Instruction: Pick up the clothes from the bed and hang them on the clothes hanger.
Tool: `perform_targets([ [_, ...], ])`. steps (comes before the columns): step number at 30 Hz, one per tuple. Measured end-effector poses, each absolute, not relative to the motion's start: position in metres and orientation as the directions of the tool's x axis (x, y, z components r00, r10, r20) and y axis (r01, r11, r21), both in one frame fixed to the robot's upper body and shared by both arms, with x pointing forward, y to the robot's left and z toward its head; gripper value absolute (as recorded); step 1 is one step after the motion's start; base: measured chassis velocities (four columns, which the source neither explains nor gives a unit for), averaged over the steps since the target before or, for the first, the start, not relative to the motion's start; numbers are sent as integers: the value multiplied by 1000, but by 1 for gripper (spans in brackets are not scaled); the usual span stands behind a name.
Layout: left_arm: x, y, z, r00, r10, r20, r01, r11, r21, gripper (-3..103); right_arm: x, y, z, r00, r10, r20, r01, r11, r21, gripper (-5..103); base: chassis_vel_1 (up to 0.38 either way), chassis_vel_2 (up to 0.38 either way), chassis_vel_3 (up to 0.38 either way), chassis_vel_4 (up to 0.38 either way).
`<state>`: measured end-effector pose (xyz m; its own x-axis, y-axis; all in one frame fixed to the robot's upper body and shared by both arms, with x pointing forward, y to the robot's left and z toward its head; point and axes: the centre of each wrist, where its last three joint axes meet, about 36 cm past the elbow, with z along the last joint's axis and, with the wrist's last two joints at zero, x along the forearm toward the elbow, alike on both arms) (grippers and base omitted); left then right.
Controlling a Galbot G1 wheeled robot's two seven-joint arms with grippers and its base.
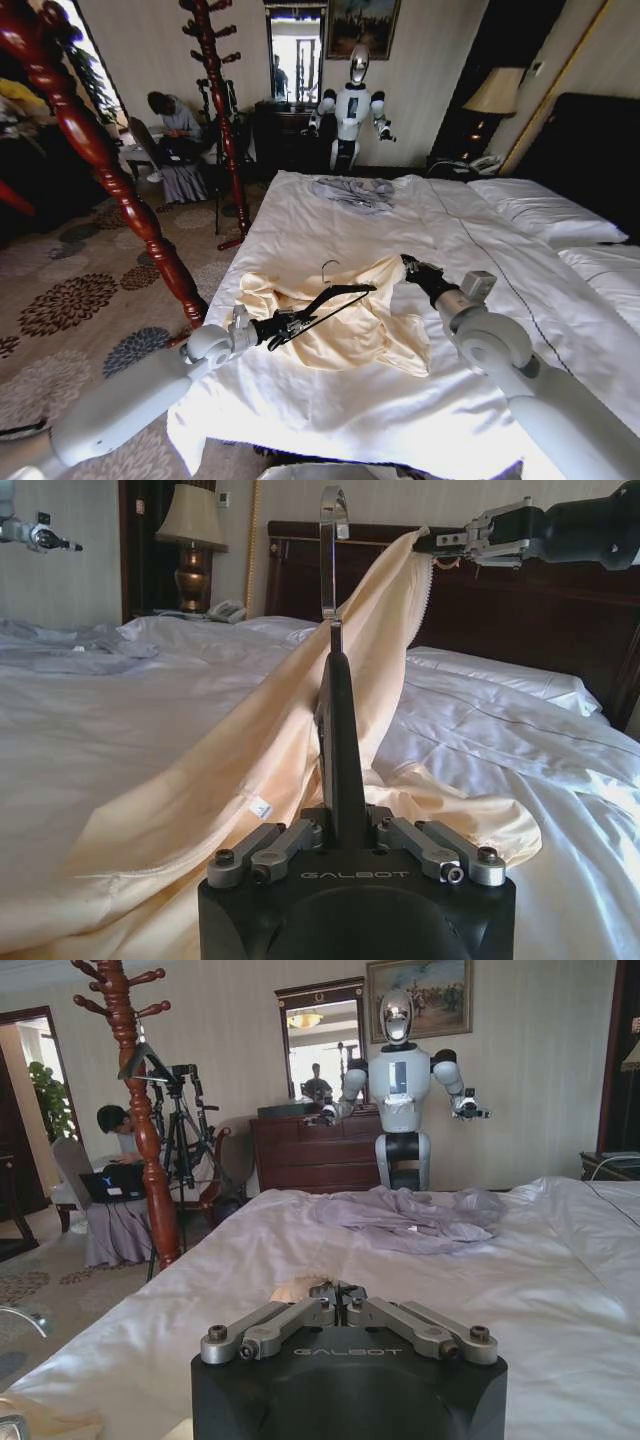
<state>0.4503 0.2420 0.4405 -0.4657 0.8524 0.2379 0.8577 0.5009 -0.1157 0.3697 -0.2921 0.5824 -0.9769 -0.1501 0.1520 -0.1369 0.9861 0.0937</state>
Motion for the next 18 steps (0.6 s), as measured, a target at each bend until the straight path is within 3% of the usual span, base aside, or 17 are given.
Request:
perform_targets([
  [7,455,234,442,-483,846,228,848,516,-119,18,360,-287,603,-954,-207,215,-150,955,256,0,0,0,0,0],
  [18,454,203,442,-440,871,219,867,476,-151,18,362,-287,610,-948,-225,224,-147,937,317,0,0,0,0,0],
])
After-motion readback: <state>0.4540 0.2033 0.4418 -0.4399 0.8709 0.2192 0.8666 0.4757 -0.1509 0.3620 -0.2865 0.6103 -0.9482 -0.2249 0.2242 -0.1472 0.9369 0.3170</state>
